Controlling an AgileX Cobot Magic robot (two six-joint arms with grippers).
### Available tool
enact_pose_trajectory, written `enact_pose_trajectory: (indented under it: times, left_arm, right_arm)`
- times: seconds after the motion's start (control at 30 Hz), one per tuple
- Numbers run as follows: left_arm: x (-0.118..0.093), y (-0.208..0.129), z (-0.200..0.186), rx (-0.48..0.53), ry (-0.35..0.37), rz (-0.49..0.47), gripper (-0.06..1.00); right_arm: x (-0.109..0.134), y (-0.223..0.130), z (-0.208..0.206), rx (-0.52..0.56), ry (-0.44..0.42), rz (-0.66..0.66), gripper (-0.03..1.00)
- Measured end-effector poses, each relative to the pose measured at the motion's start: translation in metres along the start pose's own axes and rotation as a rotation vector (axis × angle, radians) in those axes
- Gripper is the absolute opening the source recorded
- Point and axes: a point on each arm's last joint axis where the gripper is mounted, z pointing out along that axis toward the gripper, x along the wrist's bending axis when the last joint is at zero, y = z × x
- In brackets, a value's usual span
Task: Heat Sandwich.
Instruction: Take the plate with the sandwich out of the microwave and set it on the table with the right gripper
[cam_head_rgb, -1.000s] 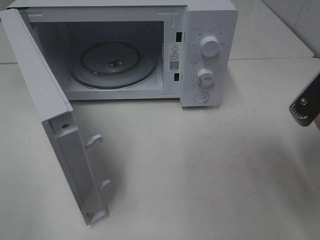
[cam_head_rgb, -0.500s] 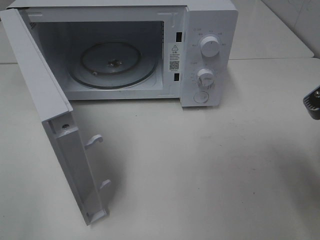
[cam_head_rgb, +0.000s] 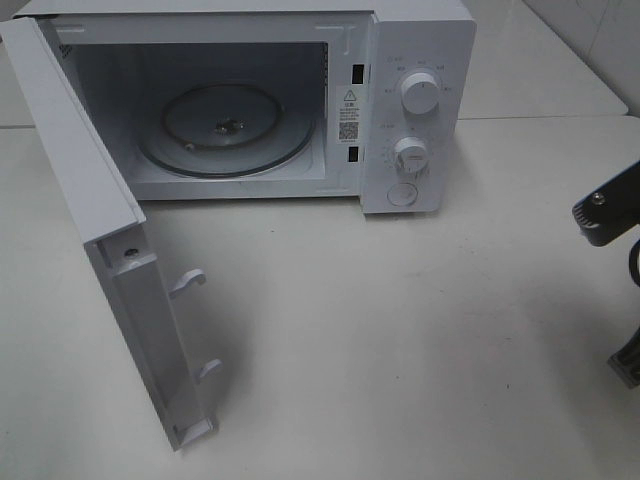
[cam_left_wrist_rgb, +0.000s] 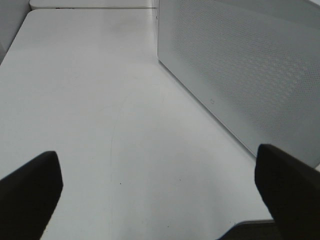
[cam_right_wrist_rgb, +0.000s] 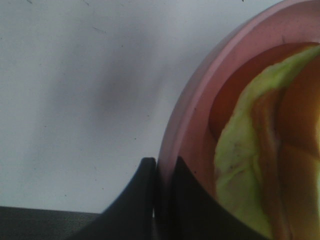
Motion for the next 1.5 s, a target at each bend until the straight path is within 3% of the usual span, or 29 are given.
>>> enact_pose_trajectory:
  times: [1.1,1.5]
  left_arm:
    - [0.000,0.000,0.000,0.000,0.000,0.000,0.97]
    - [0.000,0.000,0.000,0.000,0.000,0.000,0.97]
  right_arm:
    - [0.052,0.030,0.067,0.109,-0.020,0.036,0.03]
    - [0.063,0.056,0.090,0.127,-0.025,0.062,0.03]
